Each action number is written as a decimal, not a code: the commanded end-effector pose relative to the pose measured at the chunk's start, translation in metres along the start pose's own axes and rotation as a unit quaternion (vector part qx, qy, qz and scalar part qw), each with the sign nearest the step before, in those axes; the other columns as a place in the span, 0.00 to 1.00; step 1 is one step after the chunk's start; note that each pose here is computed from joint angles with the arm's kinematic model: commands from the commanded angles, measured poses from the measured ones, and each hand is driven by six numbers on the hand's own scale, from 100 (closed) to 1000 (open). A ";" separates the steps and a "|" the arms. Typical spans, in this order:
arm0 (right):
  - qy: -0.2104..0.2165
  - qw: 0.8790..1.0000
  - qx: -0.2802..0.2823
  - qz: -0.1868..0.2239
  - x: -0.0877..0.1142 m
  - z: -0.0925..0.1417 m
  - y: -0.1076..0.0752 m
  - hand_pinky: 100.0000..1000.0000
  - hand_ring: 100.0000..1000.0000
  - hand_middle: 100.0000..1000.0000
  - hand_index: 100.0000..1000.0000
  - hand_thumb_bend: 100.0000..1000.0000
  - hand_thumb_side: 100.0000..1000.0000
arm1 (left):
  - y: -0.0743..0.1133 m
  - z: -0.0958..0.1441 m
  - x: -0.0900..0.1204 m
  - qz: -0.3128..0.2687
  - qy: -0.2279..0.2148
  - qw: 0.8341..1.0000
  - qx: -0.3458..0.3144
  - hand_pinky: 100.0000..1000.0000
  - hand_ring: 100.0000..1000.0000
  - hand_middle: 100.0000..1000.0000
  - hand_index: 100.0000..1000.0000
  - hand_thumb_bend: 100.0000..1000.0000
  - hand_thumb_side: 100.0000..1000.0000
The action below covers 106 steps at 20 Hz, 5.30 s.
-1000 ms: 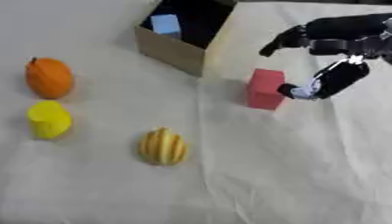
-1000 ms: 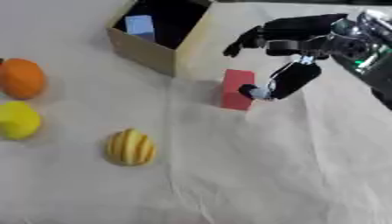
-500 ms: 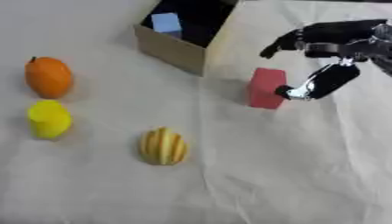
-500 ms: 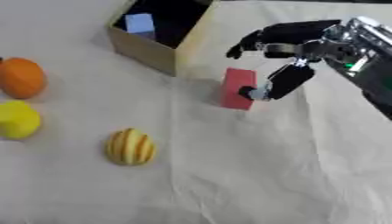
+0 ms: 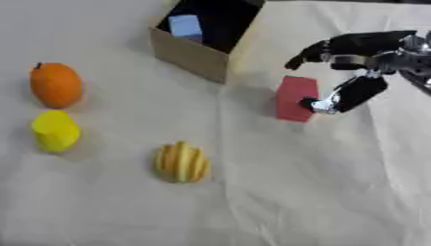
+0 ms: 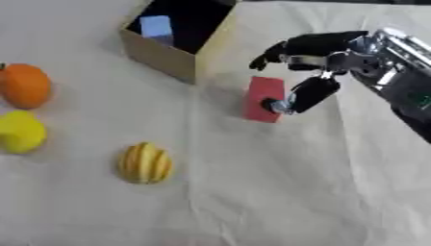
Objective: Pick up objects on the table and place them in the box.
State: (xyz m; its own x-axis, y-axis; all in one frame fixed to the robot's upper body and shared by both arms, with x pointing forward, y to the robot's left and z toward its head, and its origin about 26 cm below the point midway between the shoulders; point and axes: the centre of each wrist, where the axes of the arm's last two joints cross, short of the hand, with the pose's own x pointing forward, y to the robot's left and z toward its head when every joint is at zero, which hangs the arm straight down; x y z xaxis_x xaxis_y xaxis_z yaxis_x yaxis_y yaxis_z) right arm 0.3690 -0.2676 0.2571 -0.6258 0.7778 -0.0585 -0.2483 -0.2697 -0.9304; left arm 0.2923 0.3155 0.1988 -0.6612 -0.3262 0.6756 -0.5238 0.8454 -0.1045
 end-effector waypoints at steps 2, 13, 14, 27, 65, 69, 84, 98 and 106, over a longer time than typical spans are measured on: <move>0.018 1.000 0.001 0.012 -0.006 0.004 -0.007 0.97 0.97 0.86 0.96 0.22 0.56 | 0.000 -0.007 0.009 0.006 -0.020 1.000 -0.006 0.67 0.59 0.56 0.76 0.32 0.53; 0.035 0.999 0.013 0.017 -0.013 -0.005 -0.002 0.97 0.97 0.86 0.96 0.24 0.59 | 0.000 -0.007 0.009 0.008 -0.020 1.000 -0.006 0.68 0.59 0.56 0.76 0.32 0.54; 0.034 0.999 0.015 0.016 -0.013 -0.006 -0.002 0.97 0.97 0.85 0.96 0.24 0.59 | 0.000 -0.007 0.009 0.008 -0.020 1.000 -0.006 0.68 0.59 0.56 0.76 0.32 0.54; 0.034 0.999 0.036 0.016 -0.014 -0.015 0.001 0.95 0.93 0.79 0.94 0.23 0.60 | 0.000 -0.007 0.009 0.009 -0.019 1.000 -0.006 0.68 0.59 0.56 0.76 0.32 0.54; 0.006 0.978 -0.203 0.044 0.013 -0.084 -0.145 0.86 0.69 0.49 0.74 0.15 0.00 | -0.001 -0.005 0.009 0.005 -0.015 1.000 -0.018 0.68 0.59 0.56 0.76 0.31 0.53; 0.024 0.979 -0.201 0.024 0.015 -0.102 -0.146 0.86 0.71 0.50 0.74 0.22 0.00 | -0.004 -0.007 0.010 0.010 -0.017 1.000 -0.022 0.68 0.59 0.56 0.76 0.31 0.53; 0.031 0.979 -0.184 0.077 0.004 -0.135 -0.127 0.98 0.99 0.88 1.00 0.42 0.14 | -0.005 -0.008 0.011 0.014 -0.016 0.999 -0.025 0.68 0.59 0.56 0.76 0.32 0.53; 0.027 0.972 -0.220 0.074 0.004 -0.133 -0.128 0.95 0.92 0.81 0.99 0.14 0.00 | -0.006 -0.008 0.011 0.015 -0.017 0.999 -0.024 0.68 0.59 0.56 0.76 0.32 0.53; 0.012 0.939 -0.336 0.069 0.001 -0.093 -0.149 0.90 0.78 0.65 0.85 0.00 0.23 | -0.004 -0.010 0.011 0.002 -0.022 0.999 -0.026 0.68 0.60 0.56 0.76 0.32 0.52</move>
State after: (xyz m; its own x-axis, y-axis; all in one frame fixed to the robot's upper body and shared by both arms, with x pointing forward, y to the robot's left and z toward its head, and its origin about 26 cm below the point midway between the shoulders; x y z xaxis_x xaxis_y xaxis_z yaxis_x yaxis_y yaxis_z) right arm 0.4830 -0.1644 0.3396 -0.6039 0.7804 -0.1622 0.2927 0.0278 -0.9558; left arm 0.2948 0.3098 0.2025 -0.6687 -0.3083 0.6766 -0.4881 0.8685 -0.0866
